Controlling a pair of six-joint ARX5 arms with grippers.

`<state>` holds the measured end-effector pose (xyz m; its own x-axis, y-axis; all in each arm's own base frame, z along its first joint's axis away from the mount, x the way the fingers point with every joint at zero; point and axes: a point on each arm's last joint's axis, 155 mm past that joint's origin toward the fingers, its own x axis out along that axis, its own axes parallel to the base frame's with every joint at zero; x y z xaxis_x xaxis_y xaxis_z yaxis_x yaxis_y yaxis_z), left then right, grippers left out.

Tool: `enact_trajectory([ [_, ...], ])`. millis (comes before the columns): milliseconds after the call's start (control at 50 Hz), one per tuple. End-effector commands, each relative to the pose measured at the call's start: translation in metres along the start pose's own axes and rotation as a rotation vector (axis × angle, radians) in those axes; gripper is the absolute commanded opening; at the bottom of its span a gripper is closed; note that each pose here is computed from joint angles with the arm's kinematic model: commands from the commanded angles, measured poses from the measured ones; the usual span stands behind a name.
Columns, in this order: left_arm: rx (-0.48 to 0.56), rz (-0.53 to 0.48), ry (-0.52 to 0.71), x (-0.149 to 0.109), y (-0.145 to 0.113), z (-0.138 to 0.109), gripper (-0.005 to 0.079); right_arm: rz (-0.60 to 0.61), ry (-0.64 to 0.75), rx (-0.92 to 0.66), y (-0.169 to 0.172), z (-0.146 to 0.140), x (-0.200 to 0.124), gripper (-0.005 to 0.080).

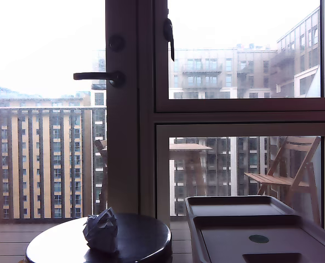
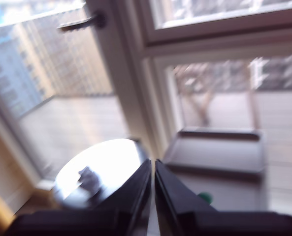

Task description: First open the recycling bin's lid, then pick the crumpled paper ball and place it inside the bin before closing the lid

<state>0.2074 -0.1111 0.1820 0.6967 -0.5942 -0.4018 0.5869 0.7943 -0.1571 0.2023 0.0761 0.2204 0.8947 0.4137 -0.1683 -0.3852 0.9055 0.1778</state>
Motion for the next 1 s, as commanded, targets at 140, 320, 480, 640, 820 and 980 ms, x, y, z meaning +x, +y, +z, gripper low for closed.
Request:
enact_trajectory([
  [140, 0.033, -0.066, 0.14, 0.025, 0.002, -0.011, -0.0023, 0.106, 0.142, 0.043, 0.015, -0.011, 0.011, 0.0085],
  [320, 0.036, -0.111, 0.223, 0.049, 0.003, -0.024, 0.0047, 0.174, 0.303, 0.013, 0.021, -0.027, 0.023, 0.0201],
  [480, 0.096, -0.132, 0.259, 0.069, 0.004, -0.032, 0.0275, 0.273, 0.463, -0.152, 0.029, -0.048, 0.031, 0.0265],
  [640, 0.118, -0.127, 0.301, 0.086, 0.006, -0.041, 0.0349, 0.329, 0.561, -0.373, 0.026, -0.067, 0.048, 0.0325],
  [820, 0.131, -0.136, 0.353, 0.098, 0.002, -0.055, 0.0393, 0.36, 0.709, -0.561, 0.016, -0.105, 0.065, 0.0353],
  [980, 0.141, -0.152, 0.359, 0.102, -0.002, -0.057, 0.0393, 0.391, 0.834, -0.705, 0.007, -0.138, 0.075, 0.0354],
])
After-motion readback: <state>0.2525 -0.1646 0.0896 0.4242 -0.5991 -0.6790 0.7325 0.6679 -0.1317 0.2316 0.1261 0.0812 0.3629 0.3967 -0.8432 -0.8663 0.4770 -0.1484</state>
